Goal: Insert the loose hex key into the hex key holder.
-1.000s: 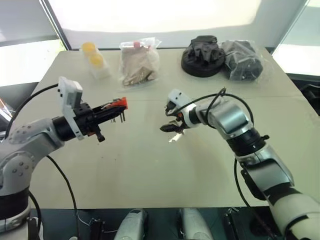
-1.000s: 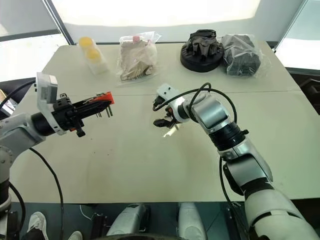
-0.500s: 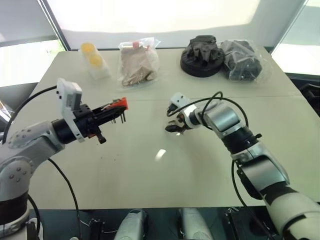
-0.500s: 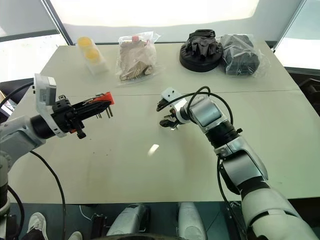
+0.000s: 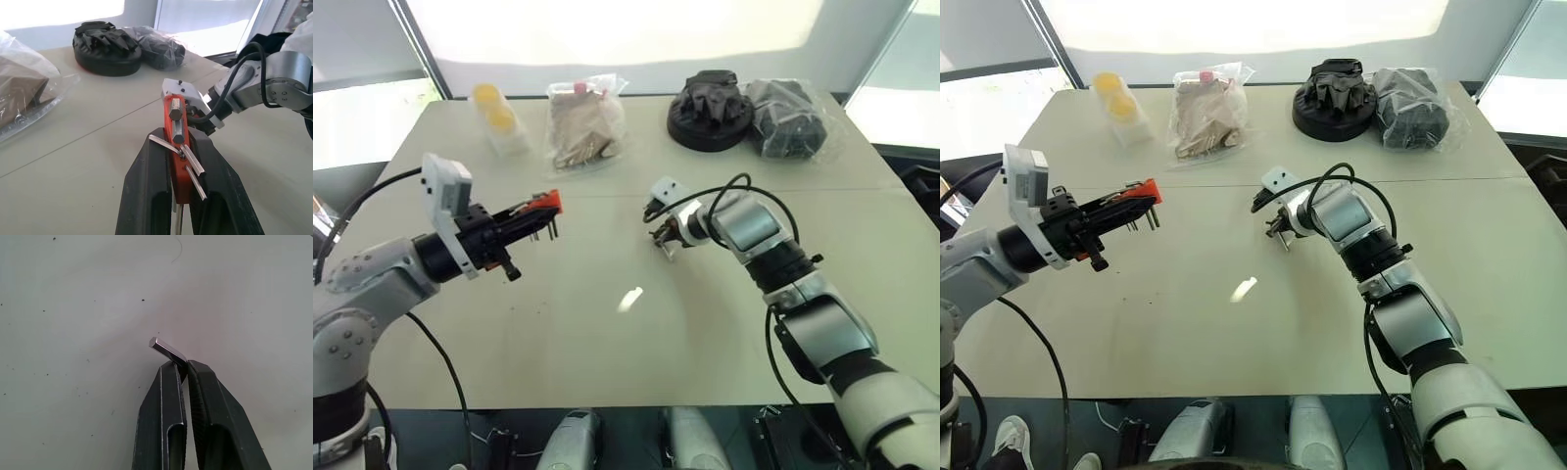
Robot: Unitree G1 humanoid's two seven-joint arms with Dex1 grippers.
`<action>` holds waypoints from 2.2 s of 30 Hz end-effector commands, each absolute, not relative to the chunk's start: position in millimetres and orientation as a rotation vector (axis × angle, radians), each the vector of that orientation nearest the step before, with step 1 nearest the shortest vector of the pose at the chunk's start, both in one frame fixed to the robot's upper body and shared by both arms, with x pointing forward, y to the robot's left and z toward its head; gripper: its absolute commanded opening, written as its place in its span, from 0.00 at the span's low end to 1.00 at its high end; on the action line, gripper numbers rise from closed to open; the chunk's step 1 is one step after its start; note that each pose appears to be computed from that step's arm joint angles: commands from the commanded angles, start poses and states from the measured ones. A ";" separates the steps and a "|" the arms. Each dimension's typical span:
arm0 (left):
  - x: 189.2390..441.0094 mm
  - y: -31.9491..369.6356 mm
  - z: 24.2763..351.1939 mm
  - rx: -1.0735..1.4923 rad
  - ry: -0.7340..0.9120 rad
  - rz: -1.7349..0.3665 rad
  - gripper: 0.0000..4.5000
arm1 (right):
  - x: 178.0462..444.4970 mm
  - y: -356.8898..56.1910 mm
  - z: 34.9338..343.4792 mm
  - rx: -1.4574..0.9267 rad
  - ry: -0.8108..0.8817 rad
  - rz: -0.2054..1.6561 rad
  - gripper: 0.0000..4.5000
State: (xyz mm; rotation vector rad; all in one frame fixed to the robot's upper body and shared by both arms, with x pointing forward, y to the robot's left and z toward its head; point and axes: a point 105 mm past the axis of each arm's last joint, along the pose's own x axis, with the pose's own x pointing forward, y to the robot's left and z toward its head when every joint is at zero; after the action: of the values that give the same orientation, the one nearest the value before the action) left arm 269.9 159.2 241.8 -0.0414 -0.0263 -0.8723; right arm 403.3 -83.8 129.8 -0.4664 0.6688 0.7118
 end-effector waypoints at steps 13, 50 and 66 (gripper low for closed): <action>287.1 149.4 261.1 -0.084 -0.111 -0.919 0.00 | 387.6 -41.8 333.6 -0.207 -0.655 0.660 0.01; 305.8 132.8 277.8 -0.040 -0.130 -1.038 0.00 | 313.7 9.3 330.6 -0.150 -0.899 0.904 0.01; 304.8 132.0 278.5 -0.044 -0.142 -1.029 0.00 | 317.0 7.4 327.6 -0.148 -0.867 0.905 0.01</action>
State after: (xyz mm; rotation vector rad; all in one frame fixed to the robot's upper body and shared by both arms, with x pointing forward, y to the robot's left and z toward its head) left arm 310.4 131.0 265.7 -0.0713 -0.0781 -1.0307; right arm 327.1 8.4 315.1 -0.1603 -0.8113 0.8977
